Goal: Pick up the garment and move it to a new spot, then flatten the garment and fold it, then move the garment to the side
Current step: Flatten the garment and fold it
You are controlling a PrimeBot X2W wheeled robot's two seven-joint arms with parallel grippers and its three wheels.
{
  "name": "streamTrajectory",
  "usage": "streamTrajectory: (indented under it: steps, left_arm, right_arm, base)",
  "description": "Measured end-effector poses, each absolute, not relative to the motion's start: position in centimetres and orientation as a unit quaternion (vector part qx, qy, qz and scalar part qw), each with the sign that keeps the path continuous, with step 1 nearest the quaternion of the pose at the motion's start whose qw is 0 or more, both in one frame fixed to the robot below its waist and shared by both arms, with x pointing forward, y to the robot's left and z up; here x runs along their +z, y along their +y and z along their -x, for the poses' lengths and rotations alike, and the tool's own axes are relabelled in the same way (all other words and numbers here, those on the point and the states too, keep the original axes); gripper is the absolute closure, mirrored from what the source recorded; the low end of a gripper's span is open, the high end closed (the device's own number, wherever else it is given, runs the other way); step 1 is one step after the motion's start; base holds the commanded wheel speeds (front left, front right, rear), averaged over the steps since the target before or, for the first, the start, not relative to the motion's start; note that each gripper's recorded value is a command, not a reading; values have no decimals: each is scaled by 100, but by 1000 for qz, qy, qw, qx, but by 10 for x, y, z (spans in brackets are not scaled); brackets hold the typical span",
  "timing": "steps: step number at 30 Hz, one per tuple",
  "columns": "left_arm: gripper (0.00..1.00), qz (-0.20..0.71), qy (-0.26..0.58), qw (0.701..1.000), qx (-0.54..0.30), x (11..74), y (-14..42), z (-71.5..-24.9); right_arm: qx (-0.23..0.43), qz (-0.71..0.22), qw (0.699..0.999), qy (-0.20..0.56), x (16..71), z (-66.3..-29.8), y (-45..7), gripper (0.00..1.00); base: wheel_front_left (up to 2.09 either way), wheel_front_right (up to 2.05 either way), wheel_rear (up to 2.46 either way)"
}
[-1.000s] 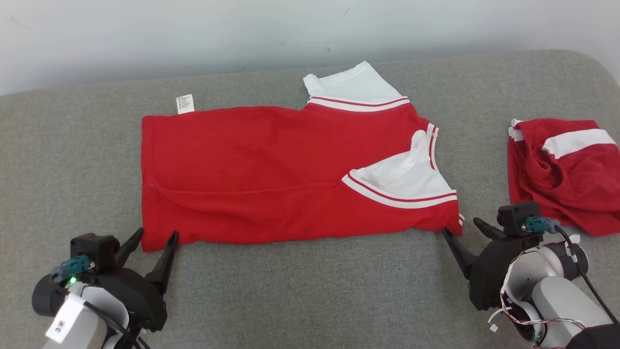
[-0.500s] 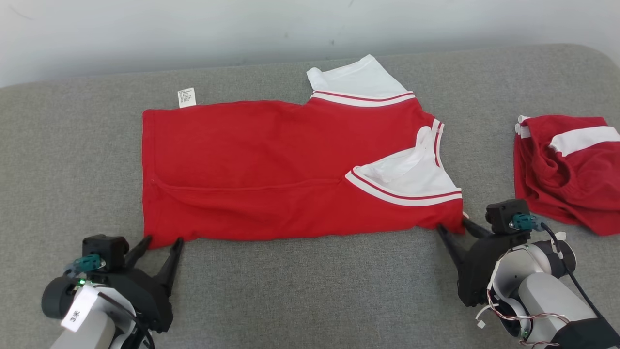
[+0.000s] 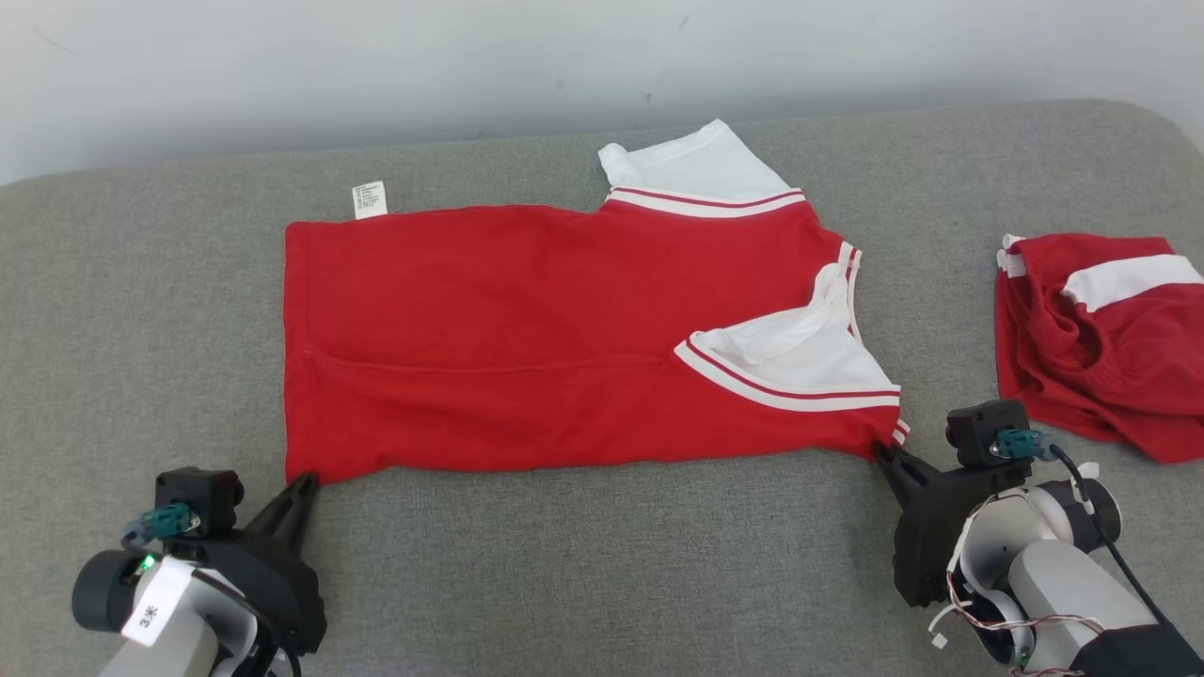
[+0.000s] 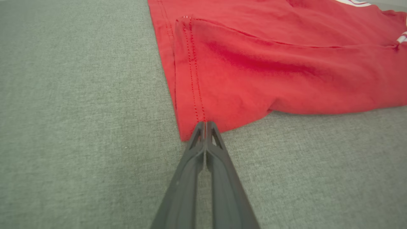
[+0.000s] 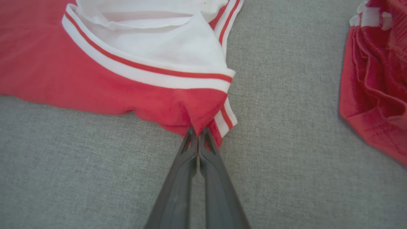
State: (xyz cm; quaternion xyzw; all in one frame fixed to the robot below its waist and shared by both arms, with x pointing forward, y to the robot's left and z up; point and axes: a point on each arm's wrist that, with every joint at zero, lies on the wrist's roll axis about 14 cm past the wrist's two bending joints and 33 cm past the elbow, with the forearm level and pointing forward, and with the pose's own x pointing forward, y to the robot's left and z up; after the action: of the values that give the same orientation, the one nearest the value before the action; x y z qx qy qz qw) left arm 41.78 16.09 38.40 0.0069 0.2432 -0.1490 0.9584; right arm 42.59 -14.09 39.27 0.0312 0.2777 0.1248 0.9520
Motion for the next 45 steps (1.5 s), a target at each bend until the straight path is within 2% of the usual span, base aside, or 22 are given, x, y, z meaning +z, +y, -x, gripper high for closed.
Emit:
streamTrajectory:
  steps: [1, 2, 3, 18, 32, 33, 34, 35, 45]
  left_arm:
    - [0, -8, 241, 959, -149, 384, 162, -418]
    - [0, -10, 238, 960, -148, 385, 162, -418]
    - [0, -9, 235, 961, -148, 386, 162, -418]
    - [0, -12, 226, 964, -137, 390, 167, -428]
    - [0, 11, 257, 957, -131, 377, 162, -427]
    - [44, 13, 260, 956, -134, 375, 160, -426]
    - [100, 14, 260, 956, -135, 375, 159, -426]
    - [100, 14, 261, 956, -135, 375, 158, -426]
    - [100, 6, 250, 959, -137, 382, 161, -426]
  right_arm:
    - [125, -31, 952, 278, 393, -426, -141, 100]
    - [125, -31, 952, 278, 392, -426, -141, 91]
    - [124, -31, 953, 275, 393, -426, -142, 0]
    - [123, -32, 955, 268, 395, -428, -143, 0]
    - [123, -27, 952, 279, 389, -427, -143, 0]
    - [123, -25, 952, 280, 388, -427, -142, 31]
    - [125, -25, 952, 279, 388, -427, -141, 82]
    - [127, -25, 952, 278, 389, -429, -140, 100]
    - [135, -31, 954, 267, 395, -432, -137, 100]
  base:
    - [0, 0, 0]
    - [0, 0, 0]
    - [0, 0, 0]
    - [0, 0, 0]
    - [0, 0, 0]
    - [0, 0, 0]
    - [0, 0, 0]
    - [0, 0, 0]
    - [0, 0, 0]
